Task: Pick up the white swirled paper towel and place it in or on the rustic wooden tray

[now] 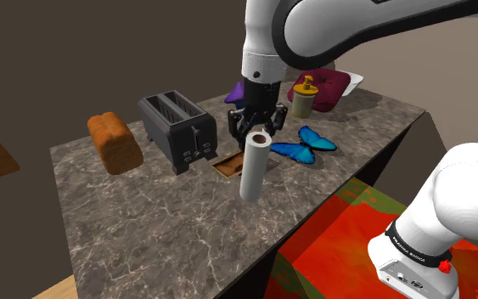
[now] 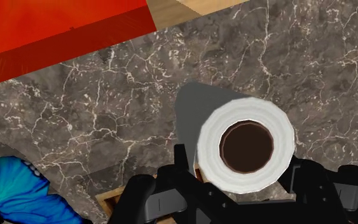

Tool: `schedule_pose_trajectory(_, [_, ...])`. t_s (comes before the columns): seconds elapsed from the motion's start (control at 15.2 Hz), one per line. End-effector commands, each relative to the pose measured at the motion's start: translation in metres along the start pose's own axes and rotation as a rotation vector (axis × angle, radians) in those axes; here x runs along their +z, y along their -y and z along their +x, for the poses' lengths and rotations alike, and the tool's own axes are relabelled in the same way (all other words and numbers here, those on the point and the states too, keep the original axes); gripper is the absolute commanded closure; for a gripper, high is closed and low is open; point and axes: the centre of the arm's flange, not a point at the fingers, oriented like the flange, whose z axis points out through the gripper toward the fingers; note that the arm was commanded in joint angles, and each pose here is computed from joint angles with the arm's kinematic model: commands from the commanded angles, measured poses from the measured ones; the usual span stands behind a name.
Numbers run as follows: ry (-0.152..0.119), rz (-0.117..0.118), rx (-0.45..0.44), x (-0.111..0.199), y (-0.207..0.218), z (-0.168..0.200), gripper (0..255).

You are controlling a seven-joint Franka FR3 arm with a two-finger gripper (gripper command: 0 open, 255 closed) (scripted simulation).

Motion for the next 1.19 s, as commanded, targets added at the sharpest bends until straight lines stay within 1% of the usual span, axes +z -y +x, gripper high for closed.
schedule_pose_trajectory(0.0, [0.000,0.000,0.000,-0.010,0.000,0.000,255])
schedule_pose_trajectory(0.26, [0.000,0.000,0.000,-0.031,0.001,-0.001,255])
schedule_pose_trajectory(1.12, [0.000,0.000,0.000,-0.095,-0.041,0.152,255])
